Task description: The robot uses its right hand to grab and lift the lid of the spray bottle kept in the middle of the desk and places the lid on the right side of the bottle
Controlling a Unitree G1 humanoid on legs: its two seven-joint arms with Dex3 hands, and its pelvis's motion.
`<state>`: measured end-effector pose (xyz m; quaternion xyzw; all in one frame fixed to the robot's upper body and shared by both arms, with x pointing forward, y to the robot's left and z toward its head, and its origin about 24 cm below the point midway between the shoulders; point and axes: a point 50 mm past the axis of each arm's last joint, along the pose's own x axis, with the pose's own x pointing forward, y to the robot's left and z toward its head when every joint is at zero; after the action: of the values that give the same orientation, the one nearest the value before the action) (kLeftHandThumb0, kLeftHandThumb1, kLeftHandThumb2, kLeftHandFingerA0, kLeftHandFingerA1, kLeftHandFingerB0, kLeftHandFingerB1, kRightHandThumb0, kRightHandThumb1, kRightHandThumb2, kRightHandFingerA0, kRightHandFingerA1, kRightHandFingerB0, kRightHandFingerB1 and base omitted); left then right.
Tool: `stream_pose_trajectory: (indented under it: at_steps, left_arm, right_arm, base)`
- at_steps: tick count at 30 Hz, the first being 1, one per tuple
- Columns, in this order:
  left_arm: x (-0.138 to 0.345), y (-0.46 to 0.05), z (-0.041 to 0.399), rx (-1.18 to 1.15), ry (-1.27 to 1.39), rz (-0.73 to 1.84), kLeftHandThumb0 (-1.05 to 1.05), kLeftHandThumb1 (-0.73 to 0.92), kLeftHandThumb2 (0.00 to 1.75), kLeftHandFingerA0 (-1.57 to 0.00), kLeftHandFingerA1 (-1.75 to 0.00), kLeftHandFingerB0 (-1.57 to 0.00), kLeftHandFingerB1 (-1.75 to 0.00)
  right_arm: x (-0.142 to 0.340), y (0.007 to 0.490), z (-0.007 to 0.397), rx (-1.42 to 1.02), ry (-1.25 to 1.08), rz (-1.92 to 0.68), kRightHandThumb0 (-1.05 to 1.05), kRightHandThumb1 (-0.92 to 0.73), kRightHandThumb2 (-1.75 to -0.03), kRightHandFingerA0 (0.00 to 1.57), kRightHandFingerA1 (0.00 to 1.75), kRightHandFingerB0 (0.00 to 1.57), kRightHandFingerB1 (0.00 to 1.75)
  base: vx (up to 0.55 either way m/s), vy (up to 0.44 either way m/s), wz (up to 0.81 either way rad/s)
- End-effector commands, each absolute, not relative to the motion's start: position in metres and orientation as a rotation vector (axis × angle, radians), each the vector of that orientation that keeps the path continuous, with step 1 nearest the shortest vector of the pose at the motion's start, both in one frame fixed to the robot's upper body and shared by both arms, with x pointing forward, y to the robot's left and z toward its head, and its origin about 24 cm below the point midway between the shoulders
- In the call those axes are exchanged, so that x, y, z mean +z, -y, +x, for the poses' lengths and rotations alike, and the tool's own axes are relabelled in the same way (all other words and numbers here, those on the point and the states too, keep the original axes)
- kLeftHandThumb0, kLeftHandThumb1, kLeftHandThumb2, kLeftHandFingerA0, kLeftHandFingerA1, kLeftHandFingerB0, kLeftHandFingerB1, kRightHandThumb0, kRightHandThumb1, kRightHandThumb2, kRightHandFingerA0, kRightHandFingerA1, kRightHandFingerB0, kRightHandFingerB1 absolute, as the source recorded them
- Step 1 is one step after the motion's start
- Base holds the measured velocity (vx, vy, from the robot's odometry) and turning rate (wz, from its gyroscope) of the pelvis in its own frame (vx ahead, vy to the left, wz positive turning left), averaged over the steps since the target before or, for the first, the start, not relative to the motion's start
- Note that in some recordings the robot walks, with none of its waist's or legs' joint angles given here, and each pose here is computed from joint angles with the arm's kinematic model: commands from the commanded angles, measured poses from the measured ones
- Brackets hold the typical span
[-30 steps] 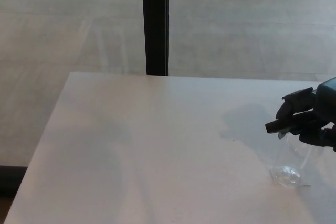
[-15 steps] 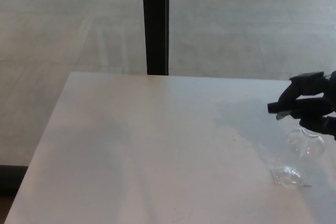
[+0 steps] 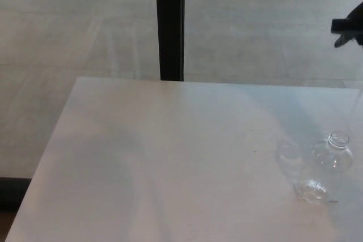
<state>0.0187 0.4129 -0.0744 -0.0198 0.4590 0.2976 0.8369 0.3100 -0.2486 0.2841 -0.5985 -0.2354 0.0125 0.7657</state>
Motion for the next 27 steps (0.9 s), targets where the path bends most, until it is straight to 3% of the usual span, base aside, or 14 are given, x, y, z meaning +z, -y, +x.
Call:
stream_pose_trajectory:
  at_steps: [1,3,4,5,6,7,12,16,21,27]
  left_arm:
    - [-0.068,-0.419,0.019,0.652,-0.953,-0.014,-0.82,0.82,0.64,-0.58,-0.49,-0.41,-0.38]
    - [-0.068,-0.419,0.019,0.642,-0.951,-0.007,-0.81,0.83,0.65,-0.57,-0.48,-0.40,-0.39]
    - [-0.068,-0.419,0.019,0.628,-0.952,0.001,-0.82,0.69,1.06,-0.49,-0.59,-0.32,-0.51]
    - [-0.068,-0.419,0.019,0.630,-0.955,0.009,-0.81,0.84,0.65,-0.56,-0.47,-0.39,-0.38]
    - [-0.068,-0.419,0.019,0.635,-0.953,-0.001,-0.81,0.84,0.65,-0.55,-0.48,-0.39,-0.38]
    - [-0.068,-0.419,0.019,0.637,-0.951,-0.005,-0.81,0.83,0.65,-0.57,-0.50,-0.41,-0.39]
    - [-0.069,-0.418,0.020,0.641,-0.951,-0.011,-0.81,0.83,0.65,-0.57,-0.48,-0.40,-0.38]
    - [-0.070,-0.418,0.020,0.638,-0.946,-0.018,-0.81,0.83,0.65,-0.54,-0.49,-0.39,-0.39]
    - [-0.070,-0.417,0.020,0.638,-0.950,-0.016,-0.81,0.82,0.64,-0.57,-0.50,-0.40,-0.39]
    - [-0.070,-0.417,0.022,0.645,-0.943,-0.013,-0.80,0.82,0.66,-0.58,-0.46,-0.42,-0.38]
  right_arm:
    - [0.316,0.277,0.308,-0.089,0.490,-1.169,-0.24,-0.63,-0.78,0.89,1.62,0.91,0.83]
    - [0.327,0.290,0.306,-0.147,0.491,-1.116,-0.22,-0.64,-0.81,0.87,1.60,0.91,0.86]
    - [0.331,0.296,0.306,-0.165,0.500,-1.074,-0.19,-0.63,-0.82,0.87,1.62,0.91,0.88]
    - [0.333,0.300,0.305,-0.194,0.501,-1.060,-0.20,-0.64,-0.79,0.87,1.61,0.91,0.87]
    - [0.333,0.305,0.304,-0.233,0.468,-1.034,-0.22,-0.66,-0.78,0.87,1.62,0.90,0.90]
    - [0.329,0.311,0.304,-0.239,0.469,-0.978,-0.14,-0.61,-0.90,0.87,1.53,0.88,0.97]
    - [0.298,0.328,0.304,-0.246,0.442,-0.916,-0.14,-0.59,-0.92,0.88,1.50,0.91,0.93]
    - [0.235,0.335,0.300,-0.208,0.321,-0.906,-0.17,-0.65,-0.80,0.91,1.42,0.93,0.82]
    - [0.177,0.337,0.290,-0.142,0.142,-0.982,-0.26,-0.72,-0.71,0.91,1.55,0.91,0.76]
    - [0.105,0.330,0.276,-0.056,0.007,-1.047,-0.34,-0.71,-0.73,0.89,1.58,0.91,0.74]
  base:
    - [0.00,0.000,0.00]
    - [0.00,0.000,0.00]
    - [0.00,0.000,0.00]
    - [0.00,0.000,0.00]
    - [0.00,0.000,0.00]
    - [0.00,0.000,0.00]
    - [0.00,0.000,0.00]
    - [0.00,0.000,0.00]
    - [0.00,0.000,0.00]
    - [0.00,0.000,0.00]
